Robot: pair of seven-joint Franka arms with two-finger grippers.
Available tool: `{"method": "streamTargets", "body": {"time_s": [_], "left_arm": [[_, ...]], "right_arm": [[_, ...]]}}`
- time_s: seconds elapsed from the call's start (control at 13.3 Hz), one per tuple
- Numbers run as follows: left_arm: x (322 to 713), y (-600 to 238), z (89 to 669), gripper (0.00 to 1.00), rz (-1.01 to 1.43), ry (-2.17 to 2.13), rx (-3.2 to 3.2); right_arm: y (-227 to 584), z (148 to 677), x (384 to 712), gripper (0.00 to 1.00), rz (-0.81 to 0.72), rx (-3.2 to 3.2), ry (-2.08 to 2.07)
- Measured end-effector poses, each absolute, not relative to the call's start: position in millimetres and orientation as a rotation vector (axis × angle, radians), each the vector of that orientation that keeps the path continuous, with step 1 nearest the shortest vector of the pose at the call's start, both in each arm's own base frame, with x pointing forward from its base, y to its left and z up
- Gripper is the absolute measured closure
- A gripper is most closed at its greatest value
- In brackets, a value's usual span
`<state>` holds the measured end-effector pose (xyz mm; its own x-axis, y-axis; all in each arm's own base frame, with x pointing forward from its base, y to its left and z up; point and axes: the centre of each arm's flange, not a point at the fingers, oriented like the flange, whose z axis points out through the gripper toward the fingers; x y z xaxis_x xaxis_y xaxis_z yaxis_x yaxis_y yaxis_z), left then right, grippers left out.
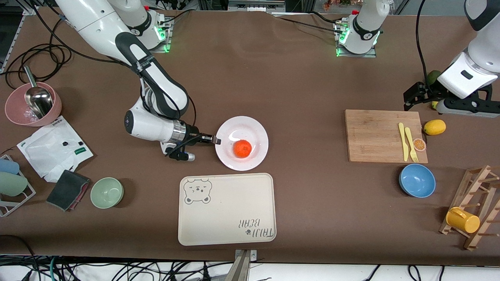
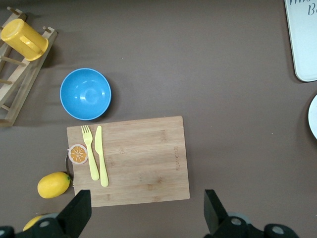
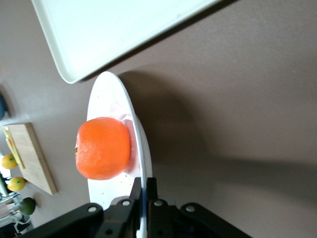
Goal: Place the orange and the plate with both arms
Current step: 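Carry the plate with the right gripper and lower it onto the bear tray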
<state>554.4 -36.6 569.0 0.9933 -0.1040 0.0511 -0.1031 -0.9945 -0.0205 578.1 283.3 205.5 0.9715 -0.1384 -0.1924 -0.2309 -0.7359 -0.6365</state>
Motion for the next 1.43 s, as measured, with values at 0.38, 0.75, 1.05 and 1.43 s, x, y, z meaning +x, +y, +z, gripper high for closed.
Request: {"method": "streamTargets", "body": {"time_s": [0.38, 0.75, 1.05, 1.43], "left_arm": [[554.4, -36.6, 569.0, 0.0, -0.081, 0.162, -3.119], [555.6, -36.6, 566.0, 0.0, -0.073, 0.162, -3.119], [555.7, -36.6, 566.2, 0.0, -0.074, 0.162, -3.119], [555.8, -36.7, 567.5, 0.0, -0.078, 0.162, -3.119]], "right_arm": [[280.0, 211.2, 580.4, 0.95, 0.107, -2.306, 0.208], [241.9, 222.1, 598.2, 0.95, 0.065, -2.231, 0.173], [182.4, 229.2, 631.7, 0.95, -0.036, -2.194, 0.19], [156.6, 209.4, 689.4, 0.95, -0.126, -2.137, 0.244]]}}
